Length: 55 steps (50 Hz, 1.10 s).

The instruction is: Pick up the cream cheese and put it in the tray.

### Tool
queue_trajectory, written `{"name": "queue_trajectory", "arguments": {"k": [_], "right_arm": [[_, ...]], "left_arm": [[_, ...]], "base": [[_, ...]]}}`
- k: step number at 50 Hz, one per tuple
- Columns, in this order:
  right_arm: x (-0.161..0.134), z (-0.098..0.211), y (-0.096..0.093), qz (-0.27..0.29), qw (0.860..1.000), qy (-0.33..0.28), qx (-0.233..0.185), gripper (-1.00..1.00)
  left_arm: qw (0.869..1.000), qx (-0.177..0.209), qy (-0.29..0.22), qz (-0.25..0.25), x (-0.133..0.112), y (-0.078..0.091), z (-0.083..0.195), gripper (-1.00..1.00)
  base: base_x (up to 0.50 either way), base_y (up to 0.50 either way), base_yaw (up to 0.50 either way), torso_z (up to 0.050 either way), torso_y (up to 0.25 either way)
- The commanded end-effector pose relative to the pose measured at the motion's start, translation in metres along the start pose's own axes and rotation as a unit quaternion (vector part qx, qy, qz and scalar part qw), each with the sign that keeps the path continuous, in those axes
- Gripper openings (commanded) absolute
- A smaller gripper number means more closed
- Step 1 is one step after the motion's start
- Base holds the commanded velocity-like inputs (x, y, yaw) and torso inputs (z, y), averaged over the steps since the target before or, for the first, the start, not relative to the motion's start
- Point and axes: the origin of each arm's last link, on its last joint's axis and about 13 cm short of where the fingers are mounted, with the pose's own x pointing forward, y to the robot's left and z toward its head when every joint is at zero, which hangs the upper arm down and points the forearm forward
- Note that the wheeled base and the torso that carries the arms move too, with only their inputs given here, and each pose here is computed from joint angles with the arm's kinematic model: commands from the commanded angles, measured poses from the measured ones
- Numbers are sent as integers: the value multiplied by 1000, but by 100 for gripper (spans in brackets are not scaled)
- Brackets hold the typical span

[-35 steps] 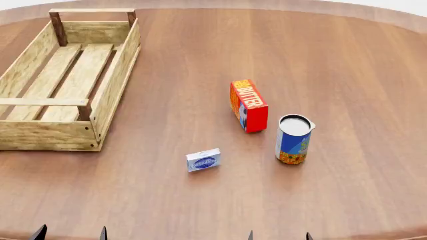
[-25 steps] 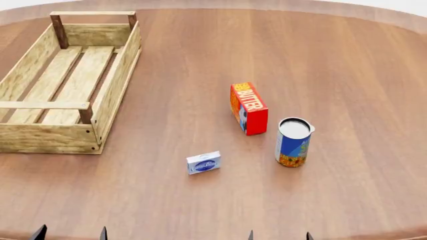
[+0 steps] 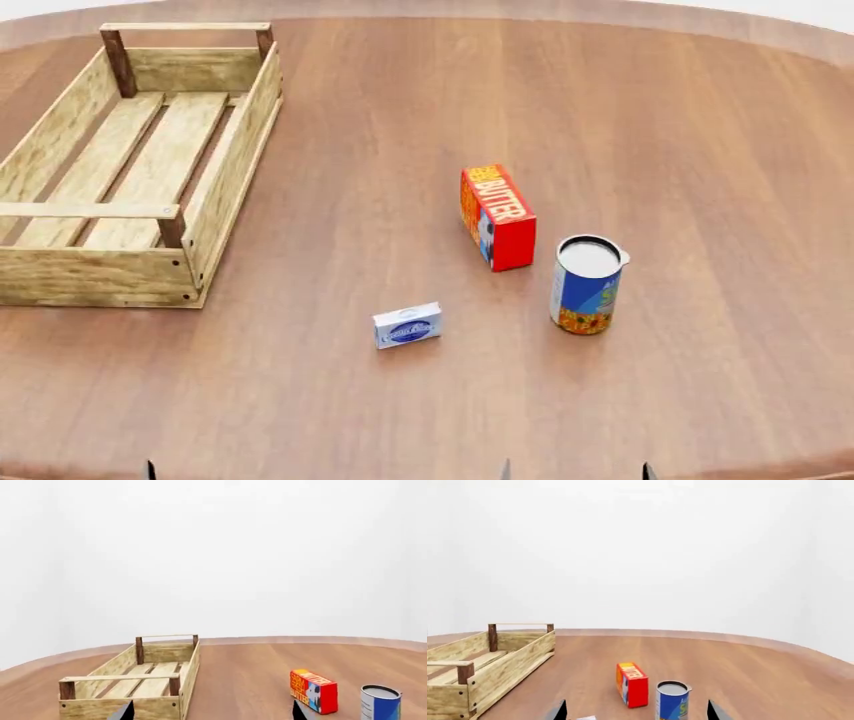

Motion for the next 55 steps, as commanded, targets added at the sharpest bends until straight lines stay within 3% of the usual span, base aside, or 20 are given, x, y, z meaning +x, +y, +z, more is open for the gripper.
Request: {"name": "queue_trajectory", "arguments": {"k": [1, 4, 23, 55], "right_arm": [[-25, 34, 2, -10, 994, -105, 1, 100], [-30, 40, 2, -9, 993, -119, 5, 100], [-48, 54, 5, -2, 981, -195, -6, 100], [-44, 51, 4, -13, 983, -180, -22, 100]], "left_arm": [[995, -2, -96, 0, -31, -2, 38, 100], [991, 3, -134, 7, -40, -2, 45, 100], [980, -4, -200, 2, -53, -3, 54, 100], [979, 2, -203, 5, -48, -2, 49, 100]], "base": [[0, 0, 0, 0, 0], [0, 0, 0, 0, 0], [0, 0, 0, 0, 0], [0, 48, 0, 0, 0]]}}
